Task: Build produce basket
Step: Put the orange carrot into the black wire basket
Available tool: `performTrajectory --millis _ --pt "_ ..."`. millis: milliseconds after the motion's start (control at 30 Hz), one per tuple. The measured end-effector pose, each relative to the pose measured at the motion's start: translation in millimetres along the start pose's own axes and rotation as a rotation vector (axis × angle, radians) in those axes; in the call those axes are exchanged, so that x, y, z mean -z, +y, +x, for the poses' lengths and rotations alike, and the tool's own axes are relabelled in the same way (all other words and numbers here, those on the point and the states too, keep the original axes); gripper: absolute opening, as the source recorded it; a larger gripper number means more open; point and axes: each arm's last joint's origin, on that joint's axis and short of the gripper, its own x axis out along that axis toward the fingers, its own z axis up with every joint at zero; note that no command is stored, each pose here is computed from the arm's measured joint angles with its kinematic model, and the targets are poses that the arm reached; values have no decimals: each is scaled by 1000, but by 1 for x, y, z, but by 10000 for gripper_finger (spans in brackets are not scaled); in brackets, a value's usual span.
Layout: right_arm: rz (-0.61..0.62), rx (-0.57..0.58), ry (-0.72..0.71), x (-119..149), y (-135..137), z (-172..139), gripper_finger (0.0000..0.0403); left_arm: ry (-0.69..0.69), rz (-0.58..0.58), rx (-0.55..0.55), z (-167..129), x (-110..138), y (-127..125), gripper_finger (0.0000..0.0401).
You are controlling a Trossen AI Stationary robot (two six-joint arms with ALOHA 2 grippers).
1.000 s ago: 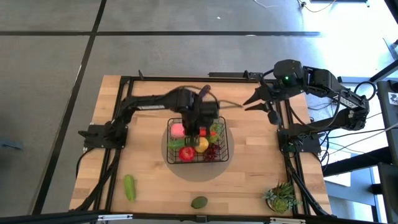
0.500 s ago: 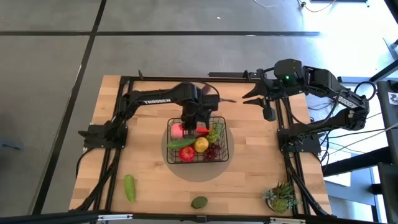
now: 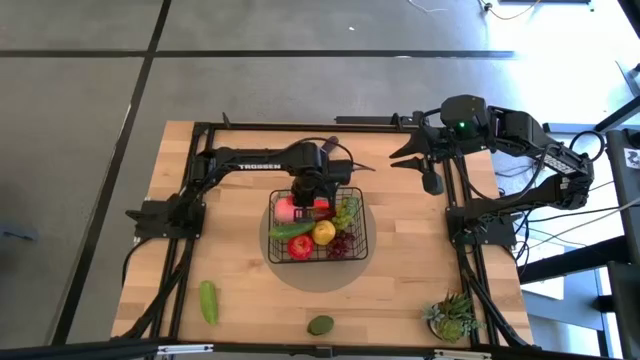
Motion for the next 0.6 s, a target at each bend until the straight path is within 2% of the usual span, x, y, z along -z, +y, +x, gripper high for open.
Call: performTrajectory --millis 167,600 --pt "2 0 4 0 0 2 84 -49 0 -29 1 -5 1 42" --pt "6 -7 30 -1 -3 12 84 -72 -27 -36 0 -7 11 42"
